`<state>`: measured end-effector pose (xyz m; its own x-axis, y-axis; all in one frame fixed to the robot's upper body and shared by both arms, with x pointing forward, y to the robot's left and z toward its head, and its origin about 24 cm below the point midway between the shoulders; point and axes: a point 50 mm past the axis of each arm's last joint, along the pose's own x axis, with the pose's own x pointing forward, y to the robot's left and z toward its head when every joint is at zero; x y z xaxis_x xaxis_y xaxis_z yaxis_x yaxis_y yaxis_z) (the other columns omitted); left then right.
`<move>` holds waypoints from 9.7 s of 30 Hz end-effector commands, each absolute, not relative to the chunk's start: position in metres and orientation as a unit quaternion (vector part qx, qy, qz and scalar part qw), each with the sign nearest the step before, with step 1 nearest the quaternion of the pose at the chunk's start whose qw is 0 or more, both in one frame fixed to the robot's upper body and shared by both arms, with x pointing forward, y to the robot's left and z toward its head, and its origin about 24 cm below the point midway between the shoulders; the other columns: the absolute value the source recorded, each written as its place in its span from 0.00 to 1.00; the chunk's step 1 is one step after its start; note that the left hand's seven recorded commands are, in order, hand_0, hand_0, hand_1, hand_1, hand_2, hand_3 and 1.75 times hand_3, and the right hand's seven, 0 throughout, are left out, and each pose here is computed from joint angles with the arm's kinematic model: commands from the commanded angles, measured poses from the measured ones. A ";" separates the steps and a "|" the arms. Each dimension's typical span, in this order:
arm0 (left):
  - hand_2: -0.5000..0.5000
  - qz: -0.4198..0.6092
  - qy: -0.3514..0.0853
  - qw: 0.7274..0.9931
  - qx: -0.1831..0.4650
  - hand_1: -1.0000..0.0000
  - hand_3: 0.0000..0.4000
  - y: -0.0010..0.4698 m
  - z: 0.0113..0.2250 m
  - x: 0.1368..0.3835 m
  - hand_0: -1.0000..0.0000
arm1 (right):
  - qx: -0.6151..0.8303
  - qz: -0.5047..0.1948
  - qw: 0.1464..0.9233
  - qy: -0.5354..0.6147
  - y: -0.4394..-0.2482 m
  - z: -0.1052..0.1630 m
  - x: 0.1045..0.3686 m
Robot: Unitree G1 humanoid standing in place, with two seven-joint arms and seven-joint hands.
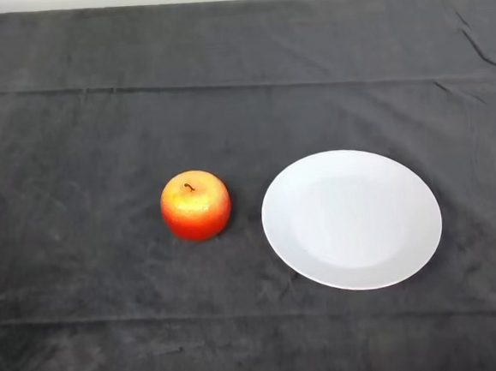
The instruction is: Move the apple to the plate
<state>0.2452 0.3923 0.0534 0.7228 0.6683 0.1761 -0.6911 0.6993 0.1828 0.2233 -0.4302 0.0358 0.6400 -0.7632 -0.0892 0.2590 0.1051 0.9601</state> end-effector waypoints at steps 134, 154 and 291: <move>0.50 -0.101 -0.056 0.966 0.231 0.00 1.00 0.137 0.064 0.364 0.00 | 0.552 -0.364 0.711 -0.241 -0.439 0.043 0.217; 0.50 -0.145 -0.191 0.942 0.233 0.00 1.00 0.080 0.109 0.333 0.00 | 0.551 -0.364 0.712 -0.240 -0.439 0.043 0.217; 0.50 0.222 -0.235 0.930 0.173 1.00 0.00 0.351 0.202 0.336 1.00 | 0.552 -0.363 0.710 -0.241 -0.440 0.043 0.216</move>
<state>0.3424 0.3324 0.1725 0.8515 0.2894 0.4372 -0.4231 0.8718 0.2469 0.2233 -0.4302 0.0358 0.6399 -0.7632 -0.0893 0.2590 0.1048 0.9602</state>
